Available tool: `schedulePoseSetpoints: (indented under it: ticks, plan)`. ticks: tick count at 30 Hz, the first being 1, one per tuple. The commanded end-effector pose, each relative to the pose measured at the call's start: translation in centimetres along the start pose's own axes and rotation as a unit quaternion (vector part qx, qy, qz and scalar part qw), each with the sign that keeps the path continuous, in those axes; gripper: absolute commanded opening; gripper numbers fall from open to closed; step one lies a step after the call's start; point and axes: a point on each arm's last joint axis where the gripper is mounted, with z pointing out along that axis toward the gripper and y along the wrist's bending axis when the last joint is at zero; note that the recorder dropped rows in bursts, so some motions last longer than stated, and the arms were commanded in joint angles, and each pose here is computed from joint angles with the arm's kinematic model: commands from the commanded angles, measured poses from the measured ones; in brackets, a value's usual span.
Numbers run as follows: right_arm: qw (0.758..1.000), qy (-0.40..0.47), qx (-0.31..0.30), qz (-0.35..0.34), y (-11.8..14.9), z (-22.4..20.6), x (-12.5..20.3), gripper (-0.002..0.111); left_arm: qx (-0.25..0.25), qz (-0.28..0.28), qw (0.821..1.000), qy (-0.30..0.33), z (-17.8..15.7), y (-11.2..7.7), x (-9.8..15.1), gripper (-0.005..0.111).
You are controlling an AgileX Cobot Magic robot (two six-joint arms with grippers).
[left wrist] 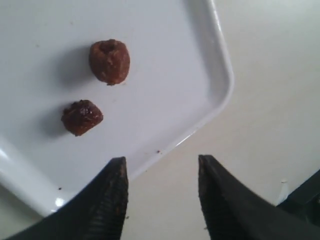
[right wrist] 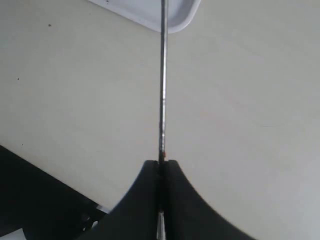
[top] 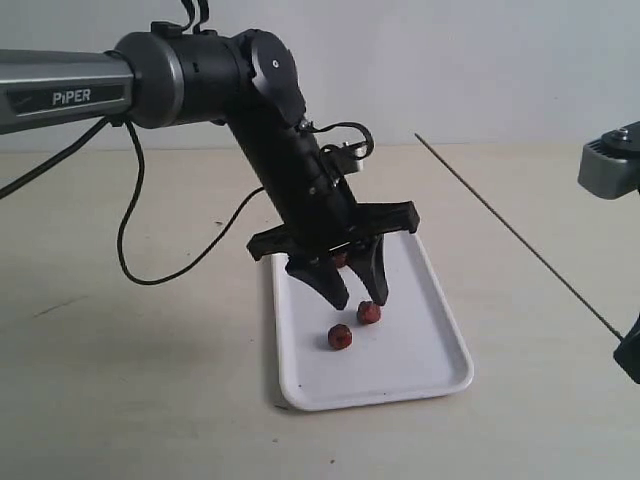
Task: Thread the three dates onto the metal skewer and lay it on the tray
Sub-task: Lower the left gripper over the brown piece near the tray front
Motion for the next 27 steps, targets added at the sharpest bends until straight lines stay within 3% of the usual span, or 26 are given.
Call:
schedulePoseSetpoints:
  ticks: [1,4,8,10,18,27]
  plan:
    - [1.0,-0.005,0.0,0.002,0.0,-0.1,0.1,0.0,0.032,-0.003,0.999,-0.005,-0.9,-0.7,0.0,0.046]
    - [1.0,-0.005,0.0,0.002,0.0,-0.1,0.1,0.0,0.03,-0.031,0.999,-0.006,-1.0,-0.2,-0.2,0.046]
    - [1.0,-0.005,0.0,0.002,0.0,-0.1,0.1,0.0,-0.087,-0.063,0.994,-0.029,-1.3,1.2,-0.1,0.046]
    - [1.0,-0.005,0.0,0.002,0.0,-0.1,0.1,0.0,-0.117,-0.071,0.99,-0.036,-1.1,1.2,0.0,0.046]
    - [1.0,-0.005,0.0,0.001,0.0,-0.1,0.1,0.0,-0.132,-0.07,0.987,-0.058,0.2,-0.9,0.5,0.046]
    - [1.0,-0.005,0.0,0.001,0.0,-0.1,0.1,0.0,-0.149,-0.101,0.983,-0.043,2.3,-0.4,0.4,0.046]
